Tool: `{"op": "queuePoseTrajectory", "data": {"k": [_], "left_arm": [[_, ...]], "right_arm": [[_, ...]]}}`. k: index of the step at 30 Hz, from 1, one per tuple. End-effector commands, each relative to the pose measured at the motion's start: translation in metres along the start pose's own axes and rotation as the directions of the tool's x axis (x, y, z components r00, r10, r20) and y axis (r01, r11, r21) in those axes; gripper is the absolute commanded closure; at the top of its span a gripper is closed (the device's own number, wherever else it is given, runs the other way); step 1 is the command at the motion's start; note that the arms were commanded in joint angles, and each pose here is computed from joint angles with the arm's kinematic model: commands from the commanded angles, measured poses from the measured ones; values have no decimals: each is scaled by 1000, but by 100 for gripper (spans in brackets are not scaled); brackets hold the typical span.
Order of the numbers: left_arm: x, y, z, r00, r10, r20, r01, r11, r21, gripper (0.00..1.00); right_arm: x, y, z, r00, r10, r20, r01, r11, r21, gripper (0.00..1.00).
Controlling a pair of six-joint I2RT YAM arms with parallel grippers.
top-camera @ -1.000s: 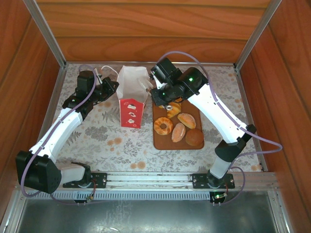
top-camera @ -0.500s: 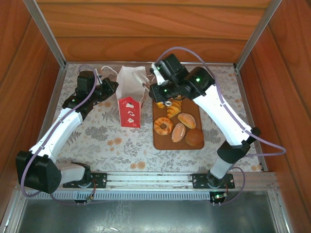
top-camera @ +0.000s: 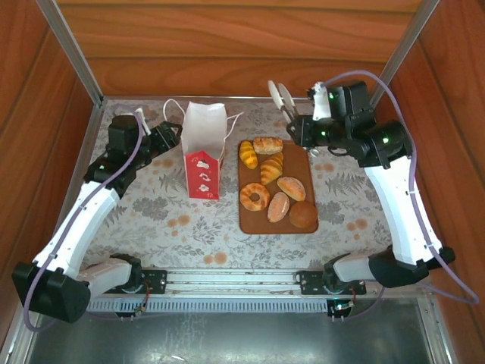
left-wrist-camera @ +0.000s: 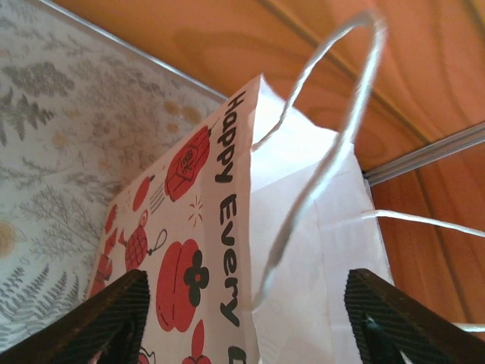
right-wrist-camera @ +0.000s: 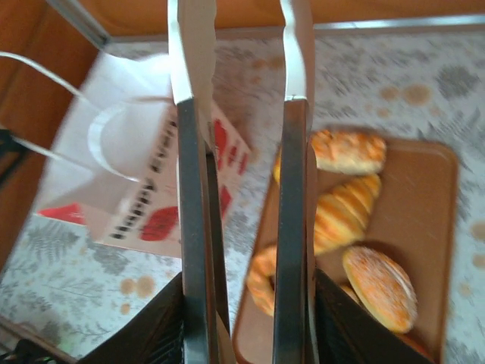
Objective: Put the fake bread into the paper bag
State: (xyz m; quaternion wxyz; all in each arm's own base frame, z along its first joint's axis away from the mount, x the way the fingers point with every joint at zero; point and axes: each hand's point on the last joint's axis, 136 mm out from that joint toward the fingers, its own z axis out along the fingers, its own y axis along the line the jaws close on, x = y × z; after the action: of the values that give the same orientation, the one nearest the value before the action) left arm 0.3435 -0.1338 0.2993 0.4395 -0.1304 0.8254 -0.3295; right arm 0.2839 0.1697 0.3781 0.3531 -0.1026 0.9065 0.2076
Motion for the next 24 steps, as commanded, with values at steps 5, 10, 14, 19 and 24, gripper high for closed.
{"op": "queuePoseTrajectory", "data": {"k": [5, 10, 14, 19, 24], "left_arm": [[-11, 10, -31, 990, 98, 104, -92, 994, -58, 12], [-11, 18, -45, 980, 135, 149, -122, 989, -89, 2], [-8, 21, -51, 974, 165, 157, -152, 984, -94, 0], [-2, 29, -55, 973, 167, 159, -151, 982, -111, 0], [-4, 35, -55, 970, 174, 172, -150, 978, -143, 0]], "right_arm": [[51, -55, 38, 986, 64, -151, -48, 993, 109, 59], [92, -75, 58, 950, 111, -293, -62, 983, 172, 59], [118, -90, 67, 913, 147, -380, -62, 972, 226, 59], [145, -102, 59, 871, 208, -446, -74, 951, 299, 59], [174, -106, 41, 827, 265, -495, -89, 932, 351, 61]]}}
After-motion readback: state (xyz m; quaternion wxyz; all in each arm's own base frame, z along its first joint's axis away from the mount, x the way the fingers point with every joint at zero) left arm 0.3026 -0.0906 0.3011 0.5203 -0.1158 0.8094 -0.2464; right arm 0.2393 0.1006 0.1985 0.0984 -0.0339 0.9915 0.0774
